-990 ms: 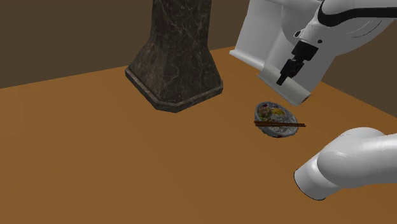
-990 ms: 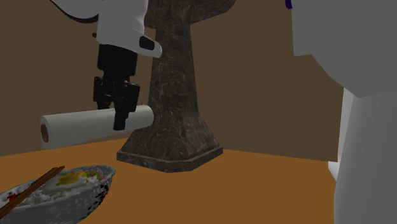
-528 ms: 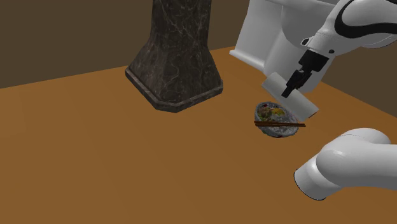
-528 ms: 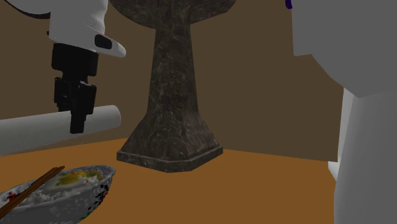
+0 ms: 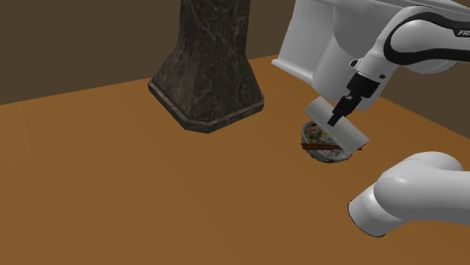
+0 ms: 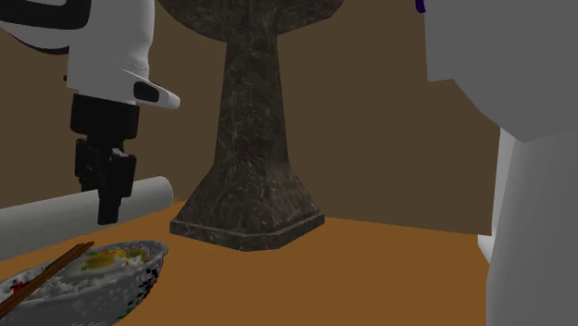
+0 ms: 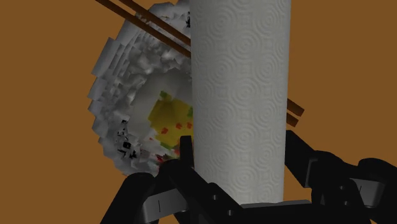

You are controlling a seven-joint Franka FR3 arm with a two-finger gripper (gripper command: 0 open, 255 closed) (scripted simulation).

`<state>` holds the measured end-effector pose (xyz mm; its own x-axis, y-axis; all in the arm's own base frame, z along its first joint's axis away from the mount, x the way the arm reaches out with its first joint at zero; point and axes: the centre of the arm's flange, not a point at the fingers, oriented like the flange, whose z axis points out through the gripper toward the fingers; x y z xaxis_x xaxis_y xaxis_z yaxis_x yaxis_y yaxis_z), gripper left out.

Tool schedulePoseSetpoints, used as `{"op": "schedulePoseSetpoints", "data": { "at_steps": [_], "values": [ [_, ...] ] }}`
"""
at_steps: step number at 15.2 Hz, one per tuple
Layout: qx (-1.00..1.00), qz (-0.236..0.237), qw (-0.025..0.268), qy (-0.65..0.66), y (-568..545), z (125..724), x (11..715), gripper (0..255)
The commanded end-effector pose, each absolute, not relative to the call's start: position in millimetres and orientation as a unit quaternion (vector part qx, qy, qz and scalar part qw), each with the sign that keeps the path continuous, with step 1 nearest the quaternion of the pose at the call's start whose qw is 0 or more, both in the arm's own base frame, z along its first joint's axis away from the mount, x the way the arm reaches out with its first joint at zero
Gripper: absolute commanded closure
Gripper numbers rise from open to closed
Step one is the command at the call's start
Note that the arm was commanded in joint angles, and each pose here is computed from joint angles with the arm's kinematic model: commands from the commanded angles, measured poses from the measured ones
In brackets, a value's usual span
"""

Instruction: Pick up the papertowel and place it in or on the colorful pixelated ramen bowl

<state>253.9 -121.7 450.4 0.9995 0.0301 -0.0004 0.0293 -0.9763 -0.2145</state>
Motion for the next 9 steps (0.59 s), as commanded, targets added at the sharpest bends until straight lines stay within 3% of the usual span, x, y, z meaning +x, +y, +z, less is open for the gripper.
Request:
{"op": "schedulePoseSetpoints", "data": {
  "at_steps": [1, 9],
  "values": [
    [-0.994, 0.002, 0.108, -0.015, -122, 440, 254, 255],
    [-0.994, 0.002, 0.108, -0.015, -122, 426, 254, 255]
  ]
}}
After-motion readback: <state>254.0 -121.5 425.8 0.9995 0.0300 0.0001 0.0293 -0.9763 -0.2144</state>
